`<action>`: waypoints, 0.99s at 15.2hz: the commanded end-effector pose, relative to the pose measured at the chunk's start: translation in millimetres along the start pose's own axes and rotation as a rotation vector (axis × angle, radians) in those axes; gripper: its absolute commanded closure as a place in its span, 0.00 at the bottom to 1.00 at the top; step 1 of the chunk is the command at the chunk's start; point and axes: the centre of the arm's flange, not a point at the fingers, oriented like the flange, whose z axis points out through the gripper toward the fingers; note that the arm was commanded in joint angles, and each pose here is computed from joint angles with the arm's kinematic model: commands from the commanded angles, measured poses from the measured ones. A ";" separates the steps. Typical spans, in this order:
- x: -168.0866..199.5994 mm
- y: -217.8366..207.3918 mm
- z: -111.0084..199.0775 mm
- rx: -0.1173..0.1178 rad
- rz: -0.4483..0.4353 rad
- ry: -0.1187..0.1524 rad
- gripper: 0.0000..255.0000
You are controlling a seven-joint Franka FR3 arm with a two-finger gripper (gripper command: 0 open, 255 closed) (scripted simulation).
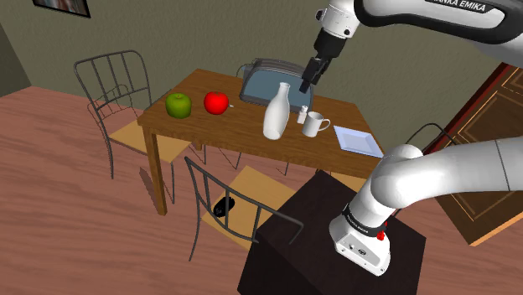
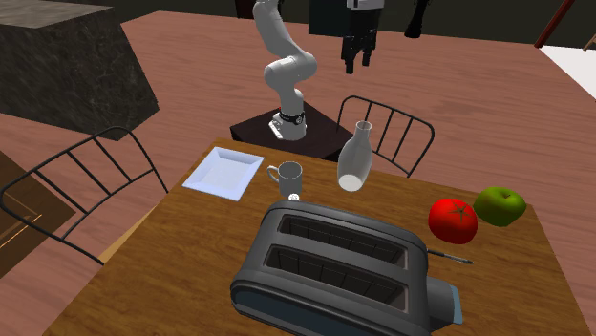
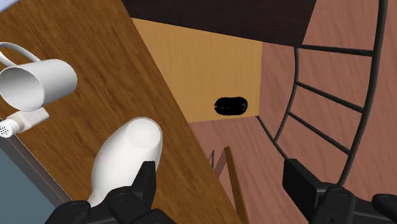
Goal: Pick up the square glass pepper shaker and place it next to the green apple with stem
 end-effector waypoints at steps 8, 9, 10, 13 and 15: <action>4.7 76.2 49.5 -0.011 -0.039 -0.006 0.00; 5.6 87.1 56.5 -0.013 -0.044 -0.007 0.00; 6.5 98.0 63.4 -0.015 -0.050 -0.008 0.00; 9.7 130.8 84.3 -0.020 -0.066 -0.011 0.00; 12.0 152.7 98.1 -0.023 -0.077 -0.013 0.00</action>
